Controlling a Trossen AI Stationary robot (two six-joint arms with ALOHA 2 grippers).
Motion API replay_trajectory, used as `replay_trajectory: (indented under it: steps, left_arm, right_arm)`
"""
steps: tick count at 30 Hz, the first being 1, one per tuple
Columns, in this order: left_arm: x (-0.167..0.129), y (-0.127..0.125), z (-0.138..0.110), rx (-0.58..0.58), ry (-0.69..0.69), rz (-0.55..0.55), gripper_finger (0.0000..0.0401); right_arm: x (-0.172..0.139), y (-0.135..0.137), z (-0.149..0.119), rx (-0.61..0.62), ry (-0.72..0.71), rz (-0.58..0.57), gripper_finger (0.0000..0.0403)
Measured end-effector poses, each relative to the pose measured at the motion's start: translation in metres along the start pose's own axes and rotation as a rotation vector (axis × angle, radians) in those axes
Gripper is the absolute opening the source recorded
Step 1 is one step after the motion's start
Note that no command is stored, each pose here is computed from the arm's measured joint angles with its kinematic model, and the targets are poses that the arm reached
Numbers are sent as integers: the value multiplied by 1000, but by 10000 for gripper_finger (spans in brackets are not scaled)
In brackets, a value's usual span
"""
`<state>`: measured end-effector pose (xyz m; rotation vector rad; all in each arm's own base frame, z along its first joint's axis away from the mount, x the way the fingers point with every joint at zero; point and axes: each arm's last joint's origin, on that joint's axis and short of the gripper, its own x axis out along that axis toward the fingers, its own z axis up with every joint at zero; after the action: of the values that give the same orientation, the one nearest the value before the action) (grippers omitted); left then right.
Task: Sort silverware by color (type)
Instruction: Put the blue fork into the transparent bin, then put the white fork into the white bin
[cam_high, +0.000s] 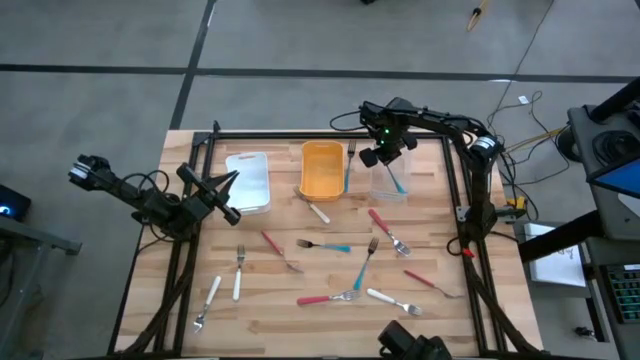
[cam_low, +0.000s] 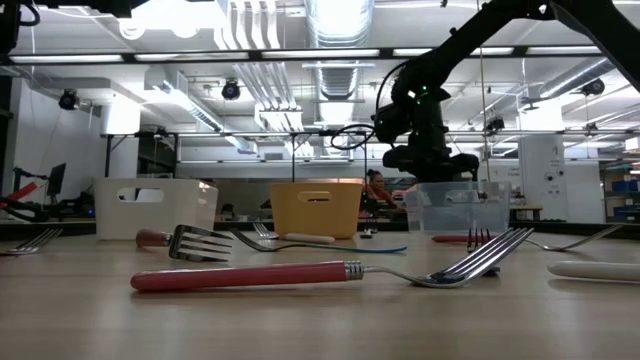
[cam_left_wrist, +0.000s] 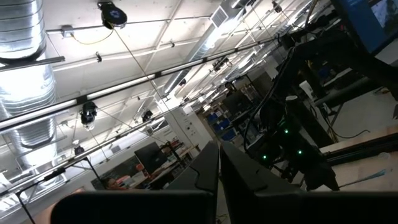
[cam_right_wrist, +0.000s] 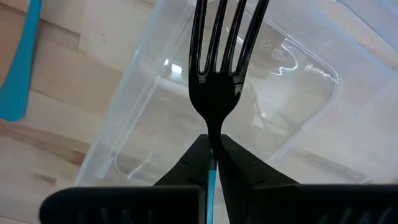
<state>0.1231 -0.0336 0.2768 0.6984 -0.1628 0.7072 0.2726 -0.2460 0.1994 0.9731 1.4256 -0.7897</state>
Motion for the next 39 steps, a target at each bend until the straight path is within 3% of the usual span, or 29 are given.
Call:
replay_trajectory:
  steps: [5, 15, 23, 31, 39]
  left_arm:
    - [0, 0, 0, 1, 0, 0, 0]
    - [0, 0, 0, 1, 0, 0, 0]
    - [0, 0, 0, 1, 0, 0, 0]
    - [0, 0, -1, -48, 38, 16, 0]
    - [0, -1, -5, -288, 133, 55, 0]
  right_arm:
    - [0, 0, 0, -1, -3, 2, 27]
    - [-4, 0, -1, -3, -11, 6, 114]
    - [-34, 2, -15, -66, -96, 33, 131]
    - [-85, 25, -60, -250, -363, 22, 116]
    - [-108, 58, -123, -494, -780, 233, 106]
